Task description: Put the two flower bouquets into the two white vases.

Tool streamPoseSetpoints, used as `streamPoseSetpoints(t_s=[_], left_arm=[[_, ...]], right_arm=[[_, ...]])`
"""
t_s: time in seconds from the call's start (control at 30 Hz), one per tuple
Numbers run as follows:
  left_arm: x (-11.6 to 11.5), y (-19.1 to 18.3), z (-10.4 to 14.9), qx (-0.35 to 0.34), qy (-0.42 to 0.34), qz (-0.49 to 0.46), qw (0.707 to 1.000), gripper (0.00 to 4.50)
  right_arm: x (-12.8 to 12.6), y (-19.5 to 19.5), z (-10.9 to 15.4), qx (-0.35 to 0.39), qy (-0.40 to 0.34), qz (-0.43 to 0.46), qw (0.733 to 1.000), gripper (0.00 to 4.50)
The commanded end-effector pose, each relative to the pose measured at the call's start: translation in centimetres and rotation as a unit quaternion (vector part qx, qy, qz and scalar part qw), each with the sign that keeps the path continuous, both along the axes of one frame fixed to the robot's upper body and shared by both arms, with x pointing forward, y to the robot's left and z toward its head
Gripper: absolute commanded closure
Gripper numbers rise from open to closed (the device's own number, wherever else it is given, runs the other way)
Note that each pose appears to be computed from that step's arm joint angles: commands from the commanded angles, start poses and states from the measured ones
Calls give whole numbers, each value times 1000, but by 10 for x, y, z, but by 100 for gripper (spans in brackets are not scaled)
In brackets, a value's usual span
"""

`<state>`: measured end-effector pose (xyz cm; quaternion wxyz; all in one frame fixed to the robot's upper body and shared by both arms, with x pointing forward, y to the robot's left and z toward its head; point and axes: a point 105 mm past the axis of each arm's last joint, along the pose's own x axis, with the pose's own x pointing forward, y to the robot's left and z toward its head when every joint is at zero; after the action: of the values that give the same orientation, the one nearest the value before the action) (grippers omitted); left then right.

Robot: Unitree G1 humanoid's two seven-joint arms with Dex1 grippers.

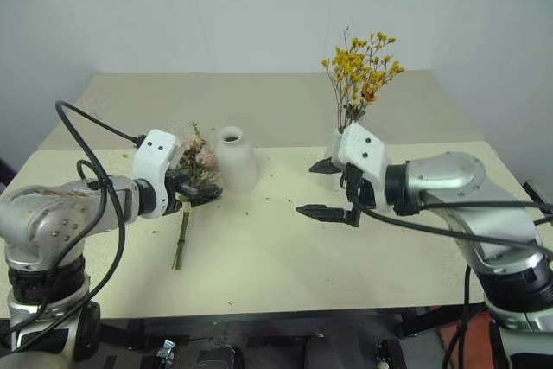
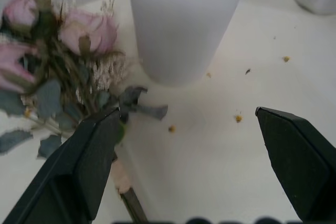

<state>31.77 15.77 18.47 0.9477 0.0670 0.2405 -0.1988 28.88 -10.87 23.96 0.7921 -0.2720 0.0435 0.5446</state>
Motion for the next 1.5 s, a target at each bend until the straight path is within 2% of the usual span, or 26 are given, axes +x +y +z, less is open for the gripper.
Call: streamPoseSetpoints(t_s=[0.03, 0.17, 0.3, 0.6, 0.77, 1.13, 1.23, 1.5], left_arm=[[-2, 10, -11, -8, 20, 52, 998, 0], [4, 21, -13, -21, 36, 118, 992, 0], [7, 23, -17, -14, 57, 142, 988, 0], [14, 10, -23, -18, 117, 120, 986, 0], [21, 19, -32, -23, 148, 158, 976, 0], [39, 13, -28, -41, 170, 166, 970, 0], [41, 13, -31, -61, 186, 162, 967, 60], [47, 13, -33, -63, 186, 165, 967, 311]], right_arm=[[6, 3, 14, 2, -10, -4, 1000, 4], [8, 6, 14, 0, -14, -3, 1000, 4], [3, 3, 11, 1, -10, -5, 1000, 4], [0, -7, 12, 1, -12, -39, 999, 4], [-1, -10, 10, 2, -9, -54, 999, 4], [2, -13, 4, 2, -6, -79, 997, 4], [2, -13, 4, 10, -3, -81, 997, 0], [5, -20, -1, 22, 8, -108, 994, 0]])
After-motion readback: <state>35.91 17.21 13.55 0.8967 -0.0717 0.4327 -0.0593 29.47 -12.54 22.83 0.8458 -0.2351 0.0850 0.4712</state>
